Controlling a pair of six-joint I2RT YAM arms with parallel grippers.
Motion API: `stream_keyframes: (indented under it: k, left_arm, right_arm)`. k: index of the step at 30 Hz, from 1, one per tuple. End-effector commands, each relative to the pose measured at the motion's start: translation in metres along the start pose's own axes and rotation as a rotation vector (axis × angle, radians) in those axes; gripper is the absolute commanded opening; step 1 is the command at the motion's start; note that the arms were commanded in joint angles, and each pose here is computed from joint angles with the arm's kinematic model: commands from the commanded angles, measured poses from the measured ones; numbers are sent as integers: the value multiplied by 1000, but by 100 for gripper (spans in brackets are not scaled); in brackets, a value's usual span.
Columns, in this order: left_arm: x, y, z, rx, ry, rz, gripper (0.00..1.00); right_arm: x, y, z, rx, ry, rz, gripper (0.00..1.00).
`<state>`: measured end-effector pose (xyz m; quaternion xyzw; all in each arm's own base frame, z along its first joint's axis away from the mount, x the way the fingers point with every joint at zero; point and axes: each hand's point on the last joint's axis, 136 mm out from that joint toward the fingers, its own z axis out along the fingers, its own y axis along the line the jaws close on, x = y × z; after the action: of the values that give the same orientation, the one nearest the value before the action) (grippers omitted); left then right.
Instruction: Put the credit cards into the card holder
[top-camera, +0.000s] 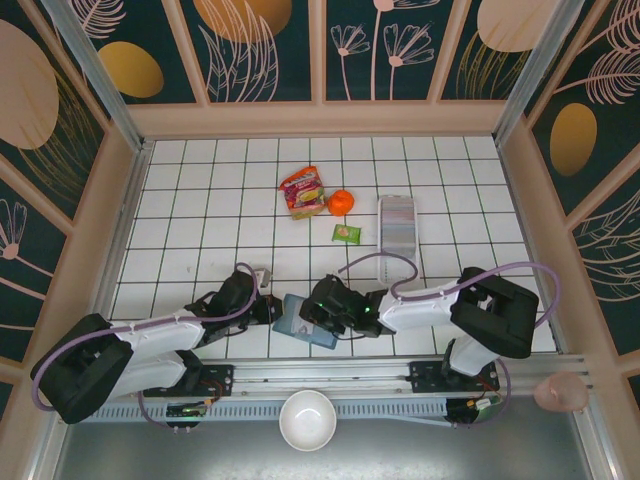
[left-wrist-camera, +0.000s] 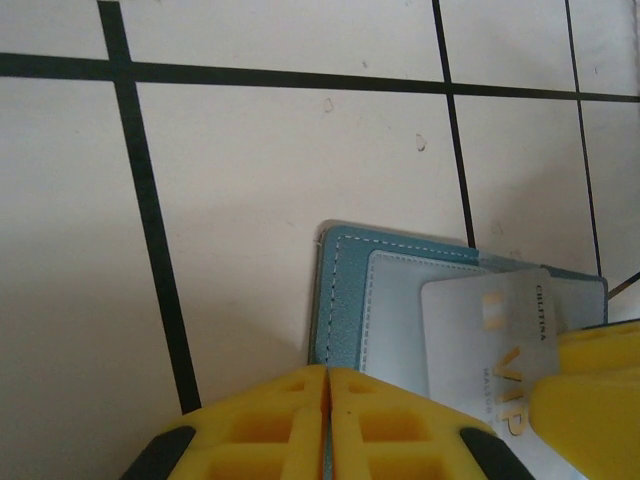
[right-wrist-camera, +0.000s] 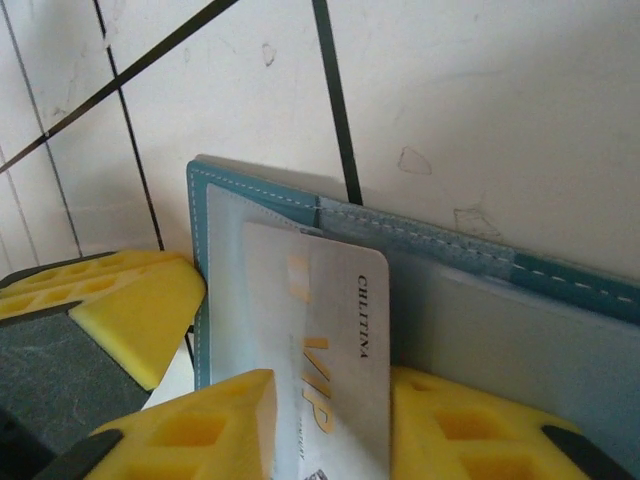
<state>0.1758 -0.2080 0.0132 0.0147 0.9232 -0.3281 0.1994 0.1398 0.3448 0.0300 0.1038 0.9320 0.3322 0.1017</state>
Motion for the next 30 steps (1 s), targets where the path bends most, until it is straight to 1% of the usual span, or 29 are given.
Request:
stream_keyframes:
  k: [1, 3, 7, 9, 12, 14, 16, 18, 19, 30]
  left_arm:
    - [22, 21, 1, -76, 78, -11, 9]
    - [22, 20, 1, -75, 77, -11, 9]
    - [22, 20, 1, -74, 77, -10, 9]
    - [22, 19, 1, -73, 77, -9, 9]
    - [22, 20, 1, -73, 79, -9, 9]
    - [22, 19, 1, -70, 77, -8, 9]
    - [22, 19, 1, -69, 78, -8, 9]
    - [22, 20, 1, -70, 79, -9, 9]
    - [23, 19, 1, -69, 81, -9, 9]
    - [24, 20, 1, -68, 84, -10, 9]
  right_arm:
    - [-2, -25, -5, 152, -27, -65, 41]
    - [-2, -24, -7, 174, -33, -87, 50]
    - [-4, -18, -13, 188, -44, -122, 50]
    - [-4, -14, -15, 180, -44, -129, 47]
    - [-3, -16, -15, 201, -40, -135, 39]
    - [-1, -17, -15, 208, -32, -139, 35]
    - [3, -13, -15, 194, -22, -147, 30]
    - [6, -11, -13, 190, -11, -156, 28]
    - [7, -9, -12, 188, -7, -162, 25]
    - [17, -3, -3, 184, 29, -188, 24]
